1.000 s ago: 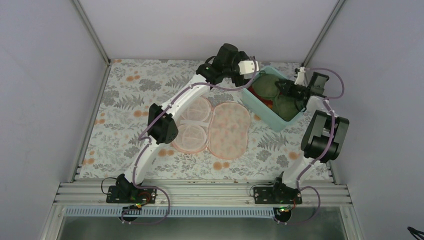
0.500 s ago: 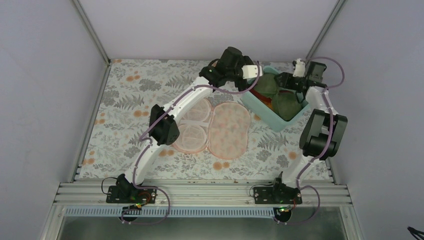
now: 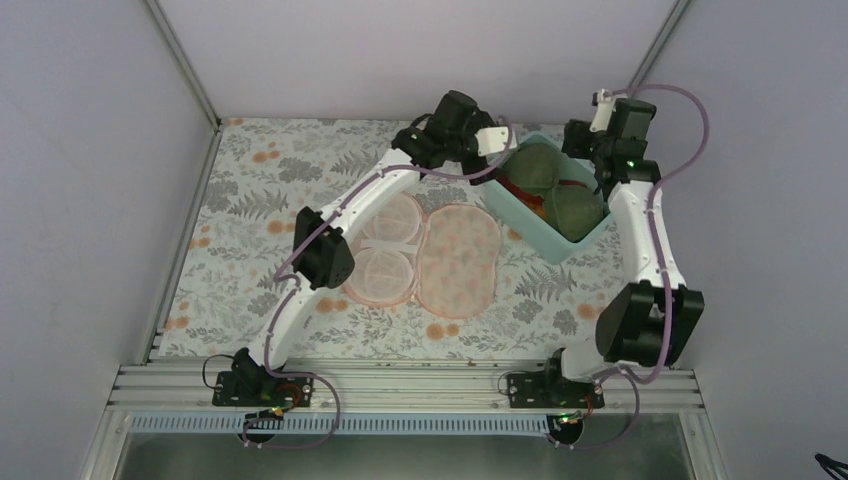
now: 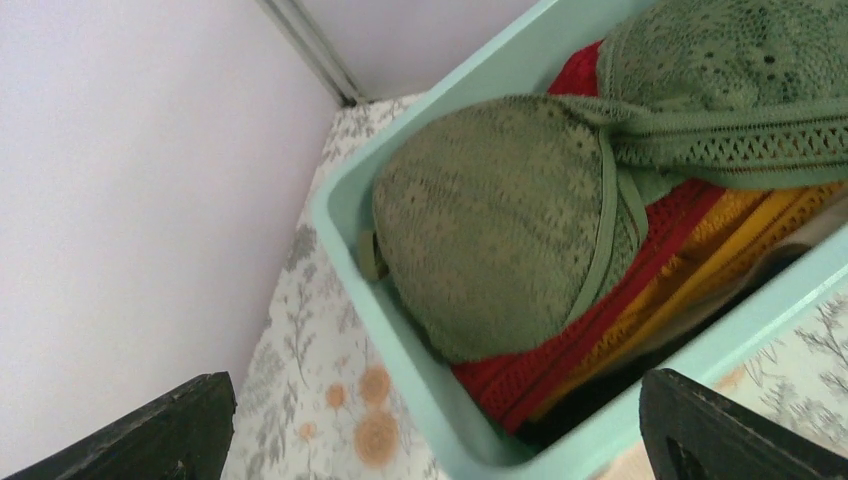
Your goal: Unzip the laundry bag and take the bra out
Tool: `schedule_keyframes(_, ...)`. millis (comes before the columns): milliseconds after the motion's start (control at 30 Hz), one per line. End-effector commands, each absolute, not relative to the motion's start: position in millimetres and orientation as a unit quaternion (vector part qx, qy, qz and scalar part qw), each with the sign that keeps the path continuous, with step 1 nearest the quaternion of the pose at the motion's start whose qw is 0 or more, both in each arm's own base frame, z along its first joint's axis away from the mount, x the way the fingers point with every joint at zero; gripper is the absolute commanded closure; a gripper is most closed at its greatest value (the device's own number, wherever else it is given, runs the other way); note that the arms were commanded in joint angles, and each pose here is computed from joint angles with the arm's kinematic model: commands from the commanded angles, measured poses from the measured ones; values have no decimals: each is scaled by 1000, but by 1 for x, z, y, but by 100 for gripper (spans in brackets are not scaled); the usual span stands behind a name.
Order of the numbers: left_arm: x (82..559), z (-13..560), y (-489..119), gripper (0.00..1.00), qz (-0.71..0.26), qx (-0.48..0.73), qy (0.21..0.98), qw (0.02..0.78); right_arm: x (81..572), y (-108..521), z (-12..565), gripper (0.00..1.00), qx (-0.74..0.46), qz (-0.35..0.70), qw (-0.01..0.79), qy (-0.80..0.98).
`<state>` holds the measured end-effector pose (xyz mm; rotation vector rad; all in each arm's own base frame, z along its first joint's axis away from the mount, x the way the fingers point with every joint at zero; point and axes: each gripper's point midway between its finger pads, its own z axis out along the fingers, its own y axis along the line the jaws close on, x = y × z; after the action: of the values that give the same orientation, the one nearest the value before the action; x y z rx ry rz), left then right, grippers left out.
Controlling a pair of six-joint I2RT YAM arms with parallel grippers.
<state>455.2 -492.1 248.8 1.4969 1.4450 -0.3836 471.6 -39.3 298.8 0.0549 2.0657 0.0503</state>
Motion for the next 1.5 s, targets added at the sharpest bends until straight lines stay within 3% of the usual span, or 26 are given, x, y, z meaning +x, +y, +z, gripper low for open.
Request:
schedule_keyframes(0,459,296,-444,0,-182,566,638,489,439,-53,276,47,107,-9,474,874)
schedule_keyframes(67,466,297,-418,0,-187,541,666,478,425,-48,262,64,115,1,462,879)
schedule_keyframes(100,470,296,-405,0,-188,527,680,473,419,-46,257,66,117,7,456,882)
schedule_keyframes(233,476,290,-343,0,-179,472,727,465,399,-45,229,66,134,7,422,897)
schedule_keyframes(367,471,258,-281,0,-163,413,780,441,386,-48,189,56,150,11,394,907)
schedule_keyframes(500,467,223,-213,0,-168,314,837,415,388,-54,175,54,161,27,387,908)
schedule_keyframes(667,442,170,-159,0,-186,206,882,381,397,-70,222,41,162,-35,418,893)
schedule_keyframes(733,430,152,-154,0,-191,188,890,369,397,-68,251,24,158,-69,441,881)
schedule_keyframes(900,407,116,-149,0,-227,128,906,332,390,-6,289,3,89,-95,467,875)
schedule_keyframes(967,402,108,-147,2,-240,109,909,322,382,41,280,5,40,-66,455,887)
schedule_keyframes(1067,391,100,-152,10,-272,97,907,307,356,109,238,18,-17,-8,403,915)
schedule_keyframes(1167,379,98,-161,17,-309,93,900,291,324,146,186,31,-32,44,325,944)
schedule_keyframes(1267,372,90,-162,20,-324,75,901,278,297,167,150,38,-33,90,282,955)
schedule_keyframes(1367,368,79,-161,20,-325,60,905,267,282,161,121,39,-13,91,257,962)
schedule_keyframes(1467,365,70,-159,20,-320,49,910,260,277,149,94,25,7,77,255,964)
